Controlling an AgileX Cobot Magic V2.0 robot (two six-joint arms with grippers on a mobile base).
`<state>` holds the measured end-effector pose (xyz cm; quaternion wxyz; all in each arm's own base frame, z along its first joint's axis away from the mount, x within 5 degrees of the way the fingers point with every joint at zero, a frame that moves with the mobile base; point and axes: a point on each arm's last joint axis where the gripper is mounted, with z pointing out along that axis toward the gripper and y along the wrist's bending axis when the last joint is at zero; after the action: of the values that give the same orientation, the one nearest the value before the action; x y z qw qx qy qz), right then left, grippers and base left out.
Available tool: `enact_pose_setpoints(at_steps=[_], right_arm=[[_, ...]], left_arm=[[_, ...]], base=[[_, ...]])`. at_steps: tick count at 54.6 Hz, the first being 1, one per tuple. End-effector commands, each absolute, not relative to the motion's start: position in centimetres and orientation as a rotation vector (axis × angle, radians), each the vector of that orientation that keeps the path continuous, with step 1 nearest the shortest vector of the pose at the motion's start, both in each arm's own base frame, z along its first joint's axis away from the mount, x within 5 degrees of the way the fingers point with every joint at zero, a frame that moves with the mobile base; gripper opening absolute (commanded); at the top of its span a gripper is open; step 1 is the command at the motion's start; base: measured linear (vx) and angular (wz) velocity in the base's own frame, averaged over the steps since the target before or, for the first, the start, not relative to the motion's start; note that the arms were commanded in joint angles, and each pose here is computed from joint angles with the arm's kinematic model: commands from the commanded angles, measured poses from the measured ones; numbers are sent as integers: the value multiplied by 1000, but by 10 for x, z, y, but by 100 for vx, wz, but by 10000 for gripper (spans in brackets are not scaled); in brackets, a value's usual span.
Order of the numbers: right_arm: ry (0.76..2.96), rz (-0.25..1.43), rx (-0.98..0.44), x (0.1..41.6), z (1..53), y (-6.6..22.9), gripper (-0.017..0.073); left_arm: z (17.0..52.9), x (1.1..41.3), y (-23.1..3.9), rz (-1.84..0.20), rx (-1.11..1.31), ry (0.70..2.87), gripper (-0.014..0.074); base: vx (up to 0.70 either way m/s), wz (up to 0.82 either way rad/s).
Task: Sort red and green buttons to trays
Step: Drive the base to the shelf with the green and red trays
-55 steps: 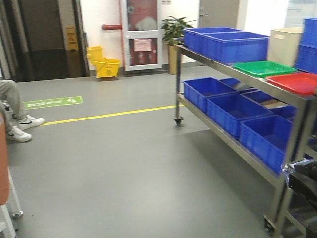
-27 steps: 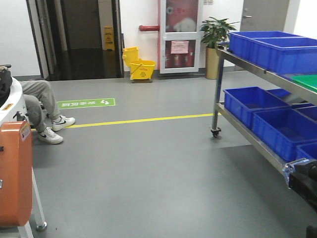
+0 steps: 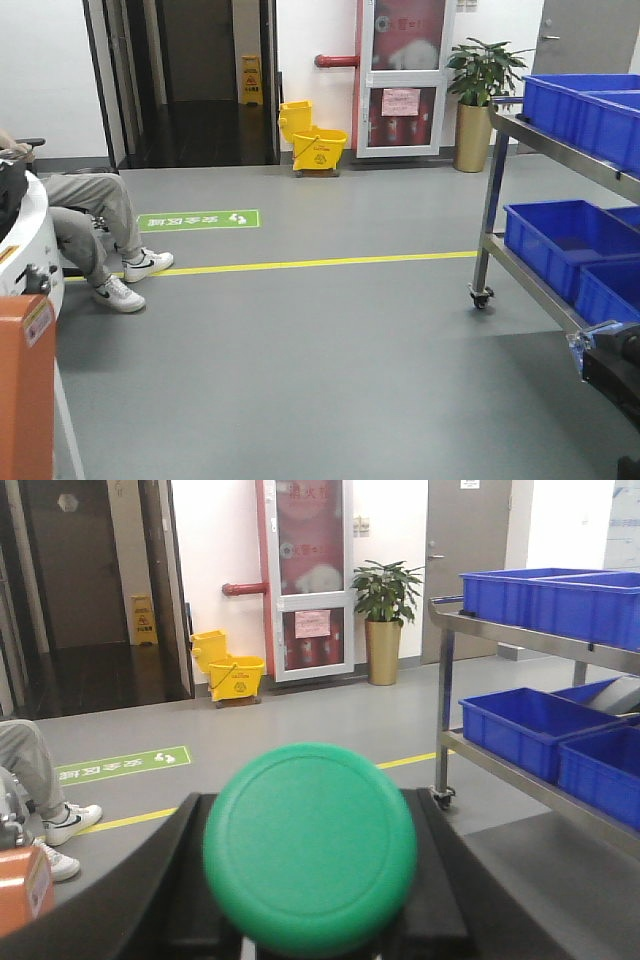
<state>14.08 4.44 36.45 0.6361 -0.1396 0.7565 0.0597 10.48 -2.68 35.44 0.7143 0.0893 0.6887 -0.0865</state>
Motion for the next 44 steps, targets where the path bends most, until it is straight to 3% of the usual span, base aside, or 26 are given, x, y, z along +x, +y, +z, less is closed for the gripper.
enact_pose_setpoints(at_steps=[1,44], right_arm=[[1608,143,-324,139,383,45,-9],[1607,144,-324,139,383,45,-9]], left_arm=[[375,101,-27,-217,187,1398,-6],[375,101,-27,-217,187,1398,-6]], base=[[54,4],[52,-2]])
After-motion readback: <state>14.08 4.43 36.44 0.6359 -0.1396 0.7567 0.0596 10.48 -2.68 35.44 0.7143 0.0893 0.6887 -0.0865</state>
